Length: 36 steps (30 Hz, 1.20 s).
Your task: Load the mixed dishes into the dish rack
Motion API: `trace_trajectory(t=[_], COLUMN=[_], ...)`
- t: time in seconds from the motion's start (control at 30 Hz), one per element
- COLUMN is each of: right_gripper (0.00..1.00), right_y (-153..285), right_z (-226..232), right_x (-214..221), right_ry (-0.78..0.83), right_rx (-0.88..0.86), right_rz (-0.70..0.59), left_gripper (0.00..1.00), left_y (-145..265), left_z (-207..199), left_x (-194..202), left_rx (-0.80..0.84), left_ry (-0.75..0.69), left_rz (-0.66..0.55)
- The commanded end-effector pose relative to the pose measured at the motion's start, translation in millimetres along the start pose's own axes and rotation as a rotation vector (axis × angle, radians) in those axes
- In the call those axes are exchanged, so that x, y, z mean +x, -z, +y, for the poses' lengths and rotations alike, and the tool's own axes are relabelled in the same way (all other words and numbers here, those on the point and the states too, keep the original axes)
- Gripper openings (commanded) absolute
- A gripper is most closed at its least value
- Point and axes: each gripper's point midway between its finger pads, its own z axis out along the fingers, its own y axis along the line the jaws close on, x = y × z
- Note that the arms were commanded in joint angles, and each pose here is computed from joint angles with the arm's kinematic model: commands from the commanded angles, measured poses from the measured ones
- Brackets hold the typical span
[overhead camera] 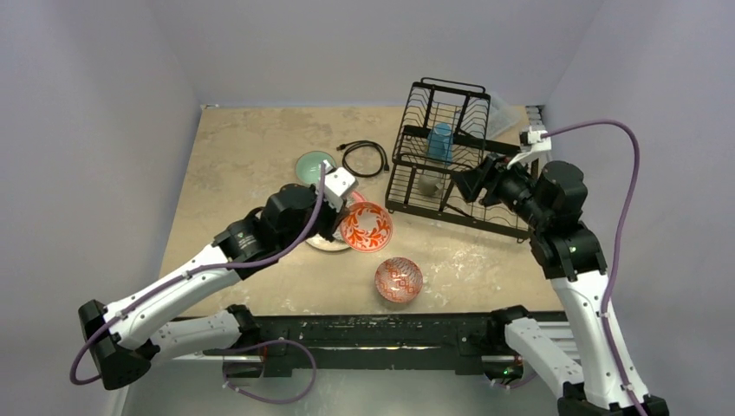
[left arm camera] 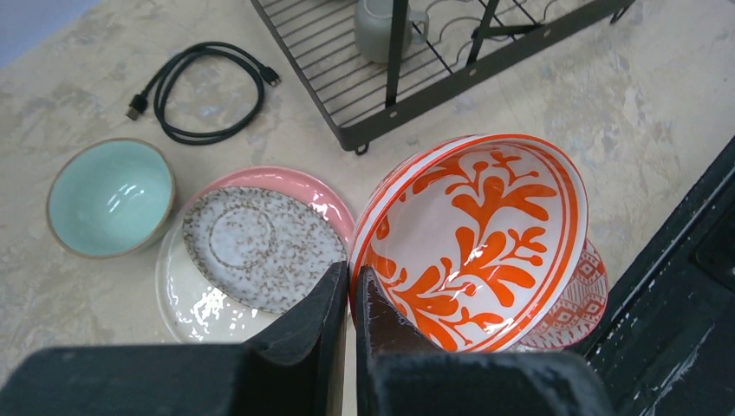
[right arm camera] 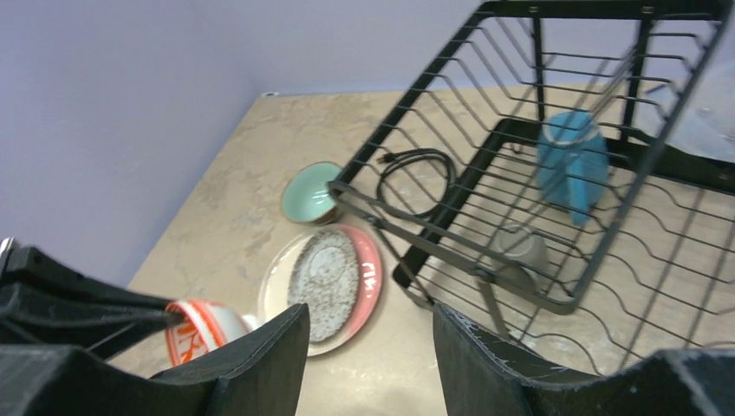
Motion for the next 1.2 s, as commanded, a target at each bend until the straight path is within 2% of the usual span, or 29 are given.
trace_trajectory(t=[0.0, 0.13, 0.33, 0.37, 0.4, 0.43, 0.63, 1.17], right_gripper=[0.55, 0.57, 0.71, 0.8, 0.95, 0.98, 0.99, 0.99], right_y=[0, -15, -33, -35, -36, -38, -53, -72], right_z=[54, 103, 188, 193, 196, 196, 176, 171], right_x=[-22, 2, 53, 56, 58, 60, 72, 107], right_ry=[0.041, 0.041, 0.041, 0.031, 0.026, 0.026, 0.058, -0.058], right_rx=[-0.186, -0.303, -0.564, -0.587, -0.603, -0.601, -0.491, -0.535], right_rz=[-0.049, 0.023, 0.182, 0.197, 0.205, 0.211, 0.229, 0.319], left_gripper=[0.0, 0.0, 0.0, 0.0, 0.0, 0.0, 0.0, 0.0], left_y=[18, 27, 39, 40, 41, 42, 46, 47], left_z=[14, 27, 36, 37, 37, 38, 39, 35], left_x=[-49, -53, -56, -56, -57, -57, -60, -60], left_rx=[-0.037, -0.086, -0.124, -0.126, -0.127, -0.129, -0.132, -0.111], left_ry=[0.043, 0.067, 0.067, 0.065, 0.064, 0.063, 0.061, 0.061], left_rz=[-0.224, -0.261, -0.304, -0.308, -0.311, -0.313, -0.325, -0.327])
